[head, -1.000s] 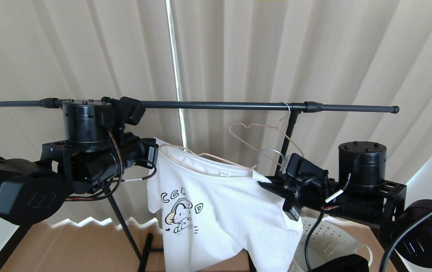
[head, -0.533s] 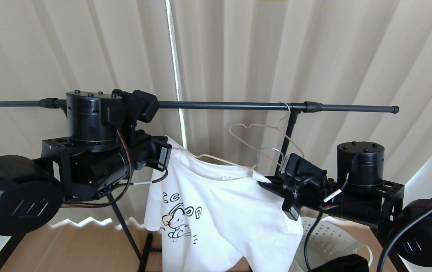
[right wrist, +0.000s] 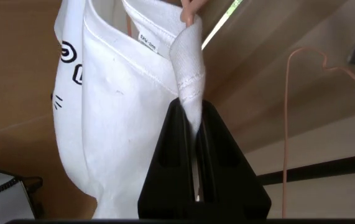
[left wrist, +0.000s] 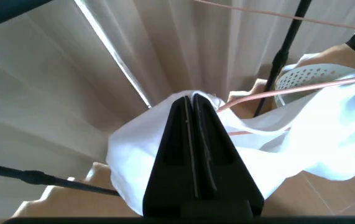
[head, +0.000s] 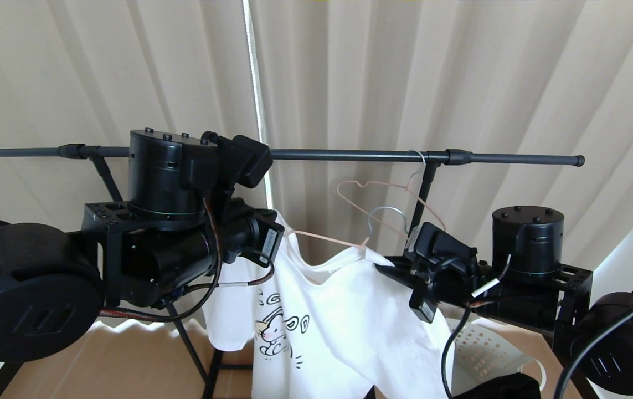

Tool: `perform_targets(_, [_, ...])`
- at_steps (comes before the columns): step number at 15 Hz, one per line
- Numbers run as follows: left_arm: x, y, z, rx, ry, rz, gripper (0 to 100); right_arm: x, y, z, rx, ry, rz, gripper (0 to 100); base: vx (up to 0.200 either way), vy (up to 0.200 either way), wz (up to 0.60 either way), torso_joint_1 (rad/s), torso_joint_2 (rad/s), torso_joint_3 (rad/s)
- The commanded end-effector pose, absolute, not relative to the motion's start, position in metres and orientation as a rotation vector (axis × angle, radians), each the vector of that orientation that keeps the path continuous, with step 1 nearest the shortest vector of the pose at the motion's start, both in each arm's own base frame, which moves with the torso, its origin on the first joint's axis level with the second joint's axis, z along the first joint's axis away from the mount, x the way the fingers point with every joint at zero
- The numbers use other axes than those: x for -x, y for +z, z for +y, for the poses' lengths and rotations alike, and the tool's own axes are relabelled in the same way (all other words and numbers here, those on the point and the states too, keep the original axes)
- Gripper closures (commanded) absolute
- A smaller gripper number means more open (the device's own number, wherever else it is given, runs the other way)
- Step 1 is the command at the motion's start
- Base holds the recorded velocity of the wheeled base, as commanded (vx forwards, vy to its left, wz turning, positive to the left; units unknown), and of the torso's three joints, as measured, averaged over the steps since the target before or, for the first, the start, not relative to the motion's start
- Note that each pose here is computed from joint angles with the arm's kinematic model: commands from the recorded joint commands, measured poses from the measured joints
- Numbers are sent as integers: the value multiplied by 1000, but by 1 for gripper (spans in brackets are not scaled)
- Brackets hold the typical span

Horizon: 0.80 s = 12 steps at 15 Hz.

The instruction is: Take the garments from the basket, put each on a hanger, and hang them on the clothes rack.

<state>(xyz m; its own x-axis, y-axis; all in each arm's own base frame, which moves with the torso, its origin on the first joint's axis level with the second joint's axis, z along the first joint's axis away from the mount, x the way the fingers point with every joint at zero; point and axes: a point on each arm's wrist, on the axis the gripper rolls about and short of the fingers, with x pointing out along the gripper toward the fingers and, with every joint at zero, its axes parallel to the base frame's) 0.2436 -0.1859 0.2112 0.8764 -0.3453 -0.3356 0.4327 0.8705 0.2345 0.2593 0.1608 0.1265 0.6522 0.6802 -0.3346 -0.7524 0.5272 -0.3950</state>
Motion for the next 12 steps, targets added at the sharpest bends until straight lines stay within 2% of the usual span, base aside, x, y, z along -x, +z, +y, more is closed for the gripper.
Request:
perform_targets(1, [-237,211,-195,-314,-447,292,100,-259,127,163,542,852,144,100,0,0,0,0,0,0])
perform_targets(12, [-203,237,-232,-234,-599,207,100,-258,112,176,553,891,181,100,0,0,0,0,0,0])
